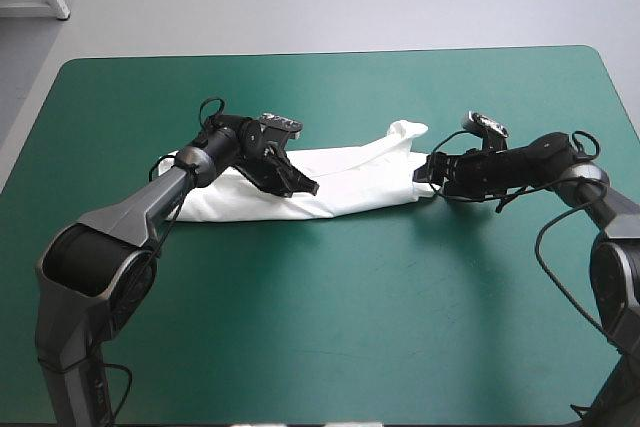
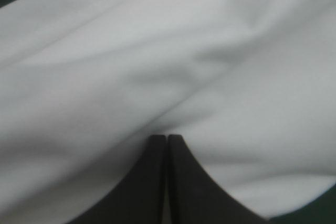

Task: Fold the cloth

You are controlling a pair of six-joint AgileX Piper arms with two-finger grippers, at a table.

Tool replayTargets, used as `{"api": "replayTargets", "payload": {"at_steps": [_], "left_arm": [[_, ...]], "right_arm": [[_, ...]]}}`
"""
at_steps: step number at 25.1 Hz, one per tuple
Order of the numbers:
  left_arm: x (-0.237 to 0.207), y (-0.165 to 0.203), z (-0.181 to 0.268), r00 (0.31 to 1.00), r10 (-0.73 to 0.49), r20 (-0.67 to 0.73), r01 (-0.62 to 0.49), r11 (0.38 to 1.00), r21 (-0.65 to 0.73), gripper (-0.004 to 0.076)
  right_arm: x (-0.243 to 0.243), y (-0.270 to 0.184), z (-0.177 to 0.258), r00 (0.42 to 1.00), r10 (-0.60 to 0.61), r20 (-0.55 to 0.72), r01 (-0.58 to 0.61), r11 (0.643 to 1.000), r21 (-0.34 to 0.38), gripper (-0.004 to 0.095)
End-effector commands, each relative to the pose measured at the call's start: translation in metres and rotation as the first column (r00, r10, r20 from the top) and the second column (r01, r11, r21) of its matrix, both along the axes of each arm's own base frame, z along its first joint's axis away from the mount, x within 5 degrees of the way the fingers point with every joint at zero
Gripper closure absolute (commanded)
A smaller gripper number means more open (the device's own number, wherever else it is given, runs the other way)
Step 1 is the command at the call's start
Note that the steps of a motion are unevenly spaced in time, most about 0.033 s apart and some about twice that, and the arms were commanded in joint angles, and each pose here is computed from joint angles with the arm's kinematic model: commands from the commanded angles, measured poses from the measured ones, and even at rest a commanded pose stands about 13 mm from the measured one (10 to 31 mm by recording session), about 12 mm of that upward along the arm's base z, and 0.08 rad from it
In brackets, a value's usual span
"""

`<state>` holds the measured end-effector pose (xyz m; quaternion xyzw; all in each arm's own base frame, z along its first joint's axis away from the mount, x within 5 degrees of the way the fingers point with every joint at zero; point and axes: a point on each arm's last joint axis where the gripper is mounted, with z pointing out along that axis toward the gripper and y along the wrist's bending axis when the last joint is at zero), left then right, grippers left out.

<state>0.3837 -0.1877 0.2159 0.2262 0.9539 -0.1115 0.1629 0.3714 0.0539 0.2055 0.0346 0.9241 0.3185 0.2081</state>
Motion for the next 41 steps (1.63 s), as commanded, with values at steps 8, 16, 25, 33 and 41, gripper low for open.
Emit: {"api": "replayTargets", "payload": {"at_steps": [8,16,25,33,41], "left_arm": [[-0.001,-0.004,0.026,0.997,0.013,0.076,-0.009,0.998,-0.061,0.0705],[-0.001,-0.004,0.026,0.998,0.012,0.070,-0.007,0.998,-0.058,0.0705],[-0.001,-0.004,0.026,0.997,0.012,0.073,-0.008,0.998,-0.060,0.0705],[-0.001,-0.004,0.026,0.997,0.014,0.072,-0.009,0.998,-0.063,0.0705],[-0.001,-0.005,0.027,0.997,0.014,0.077,-0.009,0.997,-0.071,0.0705]], "right_arm": [[0.000,0.028,0.013,0.991,0.104,0.080,-0.111,0.990,0.089,0.0248],[0.002,0.035,0.012,0.988,0.106,0.116,-0.111,0.993,0.034,0.0906],[0.009,0.041,0.050,0.970,0.140,0.198,-0.156,0.986,0.063,0.0919],[0.009,0.066,0.125,0.927,0.212,0.310,-0.260,0.958,0.122,0.0919],[0.004,0.096,0.177,0.875,0.272,0.401,-0.317,0.947,0.050,0.0920]]}}
